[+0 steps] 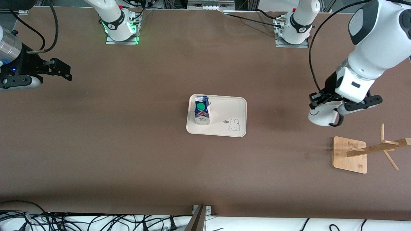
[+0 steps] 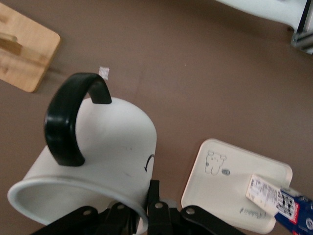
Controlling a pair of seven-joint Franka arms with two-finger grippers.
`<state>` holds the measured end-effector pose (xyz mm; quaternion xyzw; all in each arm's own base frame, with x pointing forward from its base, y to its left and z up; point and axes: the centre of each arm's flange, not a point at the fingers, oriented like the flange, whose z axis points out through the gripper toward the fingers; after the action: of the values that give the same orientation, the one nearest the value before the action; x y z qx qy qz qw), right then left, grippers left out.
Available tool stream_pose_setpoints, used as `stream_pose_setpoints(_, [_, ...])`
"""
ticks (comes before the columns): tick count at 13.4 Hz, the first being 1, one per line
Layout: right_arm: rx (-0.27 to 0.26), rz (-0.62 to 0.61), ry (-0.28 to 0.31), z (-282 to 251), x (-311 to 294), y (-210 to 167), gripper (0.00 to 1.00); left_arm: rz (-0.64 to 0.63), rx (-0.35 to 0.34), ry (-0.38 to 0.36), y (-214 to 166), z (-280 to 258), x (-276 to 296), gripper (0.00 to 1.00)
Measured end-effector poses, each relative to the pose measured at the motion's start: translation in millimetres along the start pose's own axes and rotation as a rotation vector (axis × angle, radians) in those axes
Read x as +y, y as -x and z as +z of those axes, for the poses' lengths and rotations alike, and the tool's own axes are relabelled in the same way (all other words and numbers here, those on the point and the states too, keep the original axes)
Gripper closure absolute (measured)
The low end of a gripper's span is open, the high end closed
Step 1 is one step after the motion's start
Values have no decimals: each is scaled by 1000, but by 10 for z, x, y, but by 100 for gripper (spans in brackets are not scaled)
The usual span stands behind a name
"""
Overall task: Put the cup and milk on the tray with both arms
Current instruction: 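Lift the mug off the wooden stand with the left gripper, then carry the mug over the tray beside the carton with the left gripper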
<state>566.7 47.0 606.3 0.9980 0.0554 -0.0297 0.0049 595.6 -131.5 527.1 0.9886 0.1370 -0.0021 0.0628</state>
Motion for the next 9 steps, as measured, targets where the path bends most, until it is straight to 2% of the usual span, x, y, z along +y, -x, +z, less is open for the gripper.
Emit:
stream_pose_setpoints(2, [0,0,0,-2,0,-1,0,52,-132,-7,-135,238,324,90])
stream_pose_setpoints(4, [0,0,0,-1,-2,-2,0,109,-224,-13,-119,713,792,90])
stream_pose_setpoints(7, [0,0,0,0,-2,-4,0,229,-302,-120,404,1565,1632,90])
stream_pose_setpoints(9, [0,0,0,0,-2,-4,0,281,-337,-152,673,1944,1935,90])
